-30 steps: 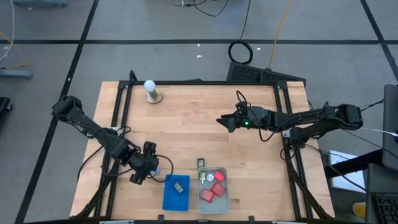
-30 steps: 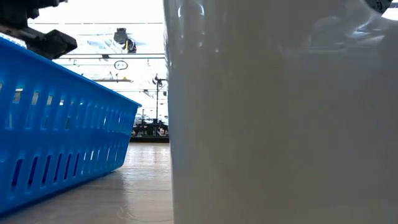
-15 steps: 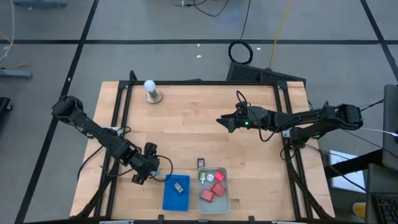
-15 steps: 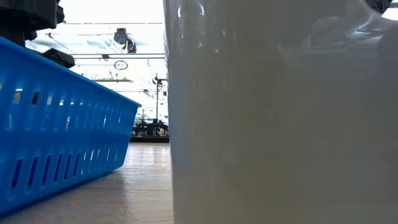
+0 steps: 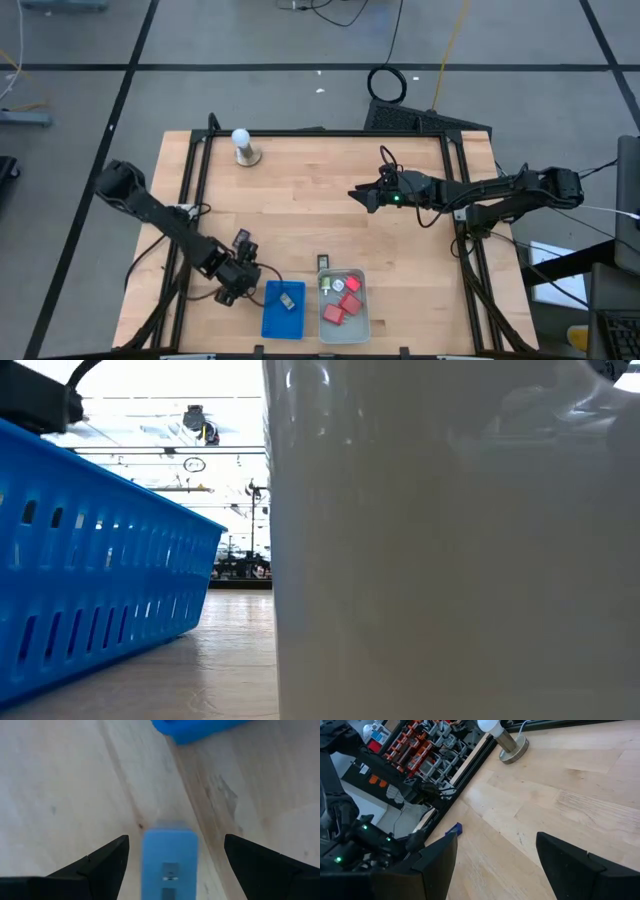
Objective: Pick & Place Office items
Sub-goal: Put the blue charger adapter into the gray bin
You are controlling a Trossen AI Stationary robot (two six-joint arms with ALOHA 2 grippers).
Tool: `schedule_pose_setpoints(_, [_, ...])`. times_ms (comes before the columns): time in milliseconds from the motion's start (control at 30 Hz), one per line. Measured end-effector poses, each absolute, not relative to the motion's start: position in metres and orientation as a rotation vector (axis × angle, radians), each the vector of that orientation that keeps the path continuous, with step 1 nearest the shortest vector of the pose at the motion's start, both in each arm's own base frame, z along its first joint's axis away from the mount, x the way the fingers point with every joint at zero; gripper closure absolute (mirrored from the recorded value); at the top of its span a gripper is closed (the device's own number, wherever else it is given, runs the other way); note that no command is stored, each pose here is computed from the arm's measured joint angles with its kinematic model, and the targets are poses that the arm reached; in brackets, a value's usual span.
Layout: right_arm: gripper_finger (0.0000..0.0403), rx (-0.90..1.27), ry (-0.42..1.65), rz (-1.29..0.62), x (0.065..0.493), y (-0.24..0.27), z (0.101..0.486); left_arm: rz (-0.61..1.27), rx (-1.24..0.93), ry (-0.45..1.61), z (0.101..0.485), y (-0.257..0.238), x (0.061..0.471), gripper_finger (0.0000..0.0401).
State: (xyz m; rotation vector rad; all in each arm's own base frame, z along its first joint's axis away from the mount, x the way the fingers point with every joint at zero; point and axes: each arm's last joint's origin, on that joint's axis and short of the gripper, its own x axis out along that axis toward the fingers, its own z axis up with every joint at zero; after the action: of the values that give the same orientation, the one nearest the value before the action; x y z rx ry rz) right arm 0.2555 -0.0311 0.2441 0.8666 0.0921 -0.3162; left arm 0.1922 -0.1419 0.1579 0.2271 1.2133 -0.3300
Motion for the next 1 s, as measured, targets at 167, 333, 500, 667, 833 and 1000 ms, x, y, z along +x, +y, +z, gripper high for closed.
schedule_pose_setpoints(167, [0.0138, 0.867, 0.092, -0.316, 0.255, -0.031, 0.244, -0.333, 0.262, 1.257, 0.147, -0.145, 0.194, 0.0073])
schedule_pose_setpoints(333, [0.0138, 0.867, 0.092, -0.316, 0.255, -0.031, 0.244, -0.346, 0.283, 1.266, 0.139, -0.147, 0.197, 0.0077])
schedule_pose_setpoints(500, [0.0138, 0.868, 0.092, -0.316, 0.255, -0.031, 0.244, -0.381, 0.274, 1.27, 0.136, -0.149, 0.198, 0.0144])
schedule_pose_setpoints(667, [0.0138, 0.868, 0.085, -0.313, 0.256, -0.031, 0.245, -0.424, 0.272, 1.277, 0.136, -0.148, 0.199, 0.0266])
schedule_pose_setpoints(833, [0.0138, 0.868, 0.086, -0.313, 0.256, -0.031, 0.245, -0.444, 0.28, 1.279, 0.136, -0.148, 0.199, 0.0288])
schedule_pose_setpoints(1000, [0.0138, 0.868, 0.086, -0.313, 0.256, -0.031, 0.245, -0.436, 0.257, 1.281, 0.138, -0.144, 0.201, 0.0288])
